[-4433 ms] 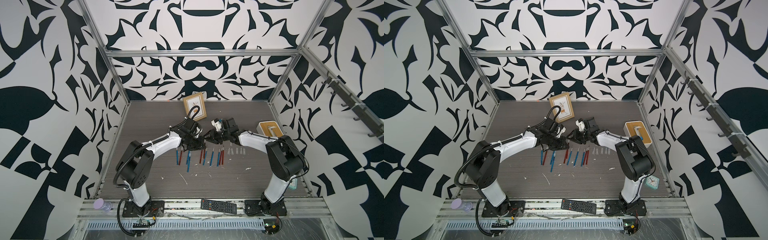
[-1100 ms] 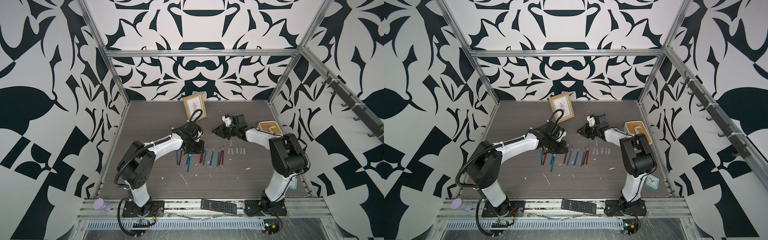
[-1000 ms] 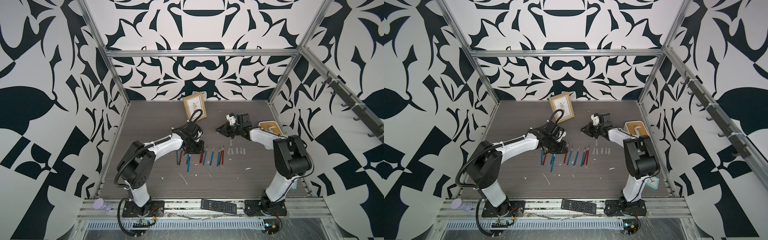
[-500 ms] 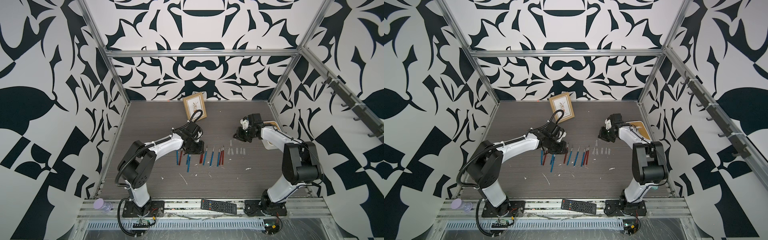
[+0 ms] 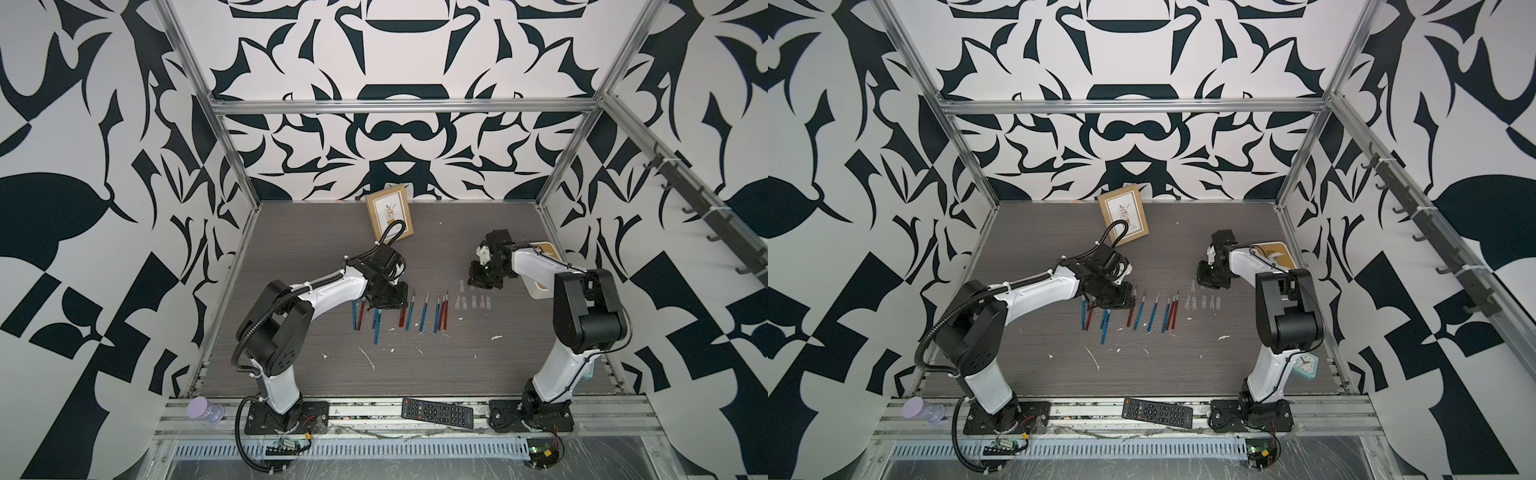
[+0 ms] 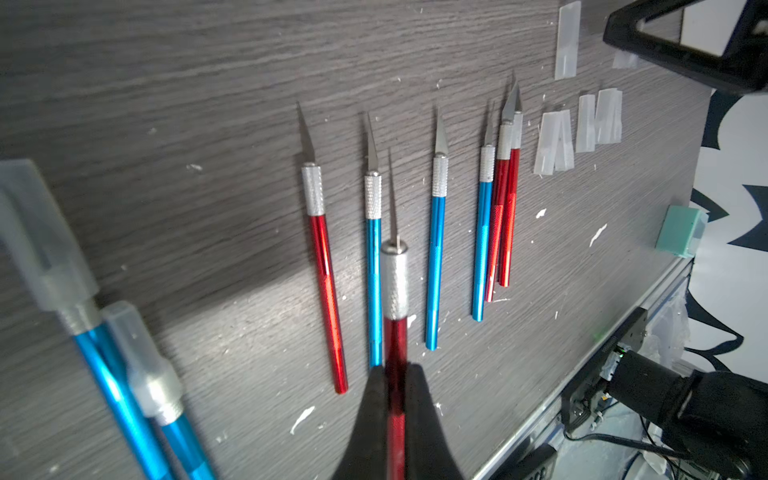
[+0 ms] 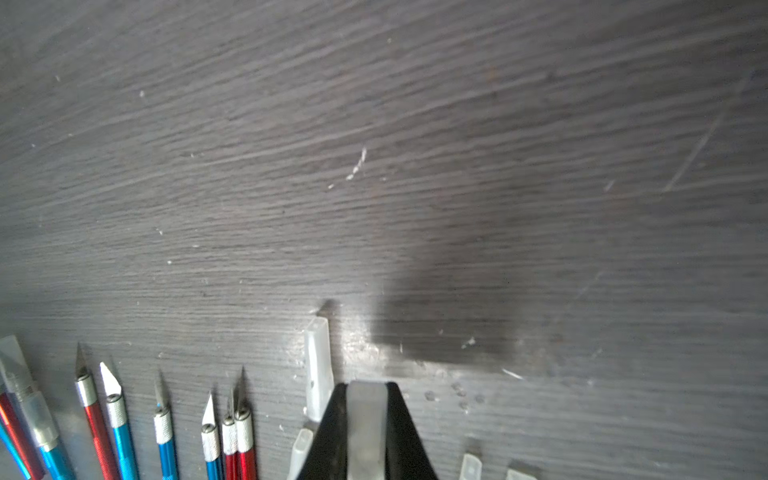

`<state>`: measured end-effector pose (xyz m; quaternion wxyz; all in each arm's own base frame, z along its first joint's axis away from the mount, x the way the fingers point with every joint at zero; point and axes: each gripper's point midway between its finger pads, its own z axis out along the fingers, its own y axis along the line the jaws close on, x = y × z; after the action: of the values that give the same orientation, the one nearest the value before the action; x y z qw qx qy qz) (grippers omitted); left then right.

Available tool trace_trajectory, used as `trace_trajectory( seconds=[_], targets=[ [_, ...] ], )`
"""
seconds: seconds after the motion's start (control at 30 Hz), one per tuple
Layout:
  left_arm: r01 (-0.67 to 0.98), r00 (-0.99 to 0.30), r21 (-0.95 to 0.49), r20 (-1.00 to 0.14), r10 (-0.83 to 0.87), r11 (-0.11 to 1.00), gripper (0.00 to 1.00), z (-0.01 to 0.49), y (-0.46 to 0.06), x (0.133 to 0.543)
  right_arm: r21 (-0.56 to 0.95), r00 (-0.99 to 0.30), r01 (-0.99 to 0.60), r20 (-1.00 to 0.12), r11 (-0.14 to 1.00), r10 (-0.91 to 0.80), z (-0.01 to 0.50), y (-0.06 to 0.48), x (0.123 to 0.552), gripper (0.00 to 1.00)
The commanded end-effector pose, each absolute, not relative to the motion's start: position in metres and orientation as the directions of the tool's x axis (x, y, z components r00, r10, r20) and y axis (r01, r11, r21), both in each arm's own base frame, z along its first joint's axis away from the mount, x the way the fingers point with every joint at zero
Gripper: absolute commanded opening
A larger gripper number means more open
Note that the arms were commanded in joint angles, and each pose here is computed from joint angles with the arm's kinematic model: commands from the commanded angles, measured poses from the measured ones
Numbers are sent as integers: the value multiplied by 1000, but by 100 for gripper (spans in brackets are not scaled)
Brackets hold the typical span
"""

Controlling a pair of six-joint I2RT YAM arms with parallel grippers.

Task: Remove protective caps from carving knives
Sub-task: Place the protective sleeve at the center of the board.

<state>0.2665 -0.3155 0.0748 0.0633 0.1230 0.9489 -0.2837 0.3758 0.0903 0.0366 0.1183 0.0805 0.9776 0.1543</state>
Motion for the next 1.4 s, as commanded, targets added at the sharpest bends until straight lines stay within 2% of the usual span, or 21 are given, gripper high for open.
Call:
trace_trajectory(
  seconds=[0.0, 0.77, 1.37],
  targets=[
    [274, -961, -515, -185, 207, 812, 0, 75, -316, 267, 290, -955, 96, -243, 952, 171, 46, 90, 387, 16],
    [271, -962, -510, -176, 209, 817, 0, 72, -316, 267, 238, -964, 105, -214, 966, 157, 31, 87, 384, 21],
    [274, -961, -505, -180, 210, 818, 0, 73, -316, 268, 259, -955, 89, -253, 962, 156, 50, 90, 387, 24]
  ],
)
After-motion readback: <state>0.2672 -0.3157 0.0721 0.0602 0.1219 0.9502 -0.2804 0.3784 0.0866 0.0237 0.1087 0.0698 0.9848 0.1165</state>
